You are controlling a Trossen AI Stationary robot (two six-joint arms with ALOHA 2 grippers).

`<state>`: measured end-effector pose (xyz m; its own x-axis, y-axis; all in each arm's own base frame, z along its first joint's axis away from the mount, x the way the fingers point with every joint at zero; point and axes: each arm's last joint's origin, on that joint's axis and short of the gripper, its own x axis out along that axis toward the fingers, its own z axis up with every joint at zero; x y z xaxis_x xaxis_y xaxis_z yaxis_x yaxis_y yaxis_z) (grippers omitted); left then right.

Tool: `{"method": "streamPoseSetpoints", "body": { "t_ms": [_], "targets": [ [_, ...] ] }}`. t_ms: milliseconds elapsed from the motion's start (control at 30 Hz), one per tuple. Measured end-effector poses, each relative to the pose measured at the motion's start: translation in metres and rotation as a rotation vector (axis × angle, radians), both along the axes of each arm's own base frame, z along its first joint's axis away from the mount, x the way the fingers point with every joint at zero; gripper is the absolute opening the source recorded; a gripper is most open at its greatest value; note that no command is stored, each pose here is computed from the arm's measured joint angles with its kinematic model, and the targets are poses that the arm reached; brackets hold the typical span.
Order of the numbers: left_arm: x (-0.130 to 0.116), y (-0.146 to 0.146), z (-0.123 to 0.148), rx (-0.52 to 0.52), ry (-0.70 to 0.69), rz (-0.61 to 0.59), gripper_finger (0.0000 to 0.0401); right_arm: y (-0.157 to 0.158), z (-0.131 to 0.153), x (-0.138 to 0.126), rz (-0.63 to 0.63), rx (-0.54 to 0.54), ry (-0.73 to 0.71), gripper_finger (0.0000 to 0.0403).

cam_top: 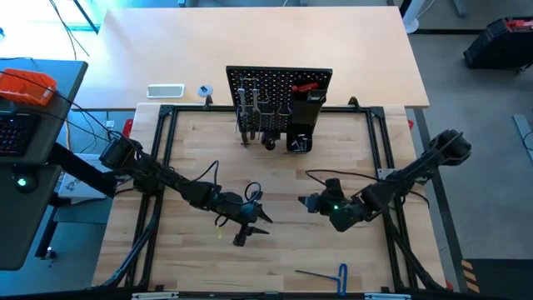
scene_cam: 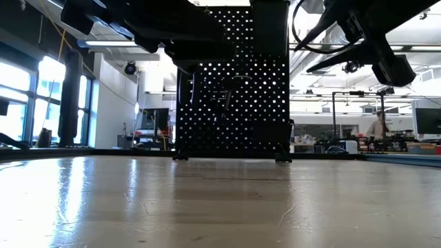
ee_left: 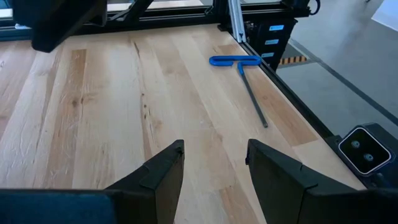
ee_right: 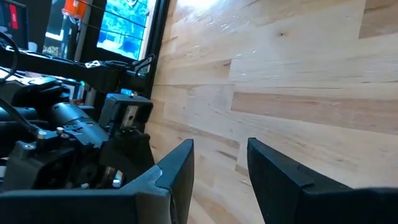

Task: Hang tools onto peg board
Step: Hang the blue pick tool onto the peg board

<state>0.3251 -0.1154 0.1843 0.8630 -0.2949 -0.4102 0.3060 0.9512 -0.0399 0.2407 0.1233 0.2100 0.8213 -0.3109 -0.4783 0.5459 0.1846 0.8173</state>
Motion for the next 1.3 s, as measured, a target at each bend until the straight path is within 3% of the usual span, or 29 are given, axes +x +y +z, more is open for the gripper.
{"method": "streamPoseSetpoints", "body": {
  "t_ms": [900,1300],
  "targets": [
    [0.0,0.0001,0.0,0.0,0.0,0.0,0.017,0.0052,-0.0066,0.0057,0.029,0.025,0.001,0.0142],
    [0.0,0.0001,0.0,0.0,0.0,0.0,0.017,0.0065,-0.0073,0.0056,0.154,-0.086,0.066,0.0142]
  ]
}}
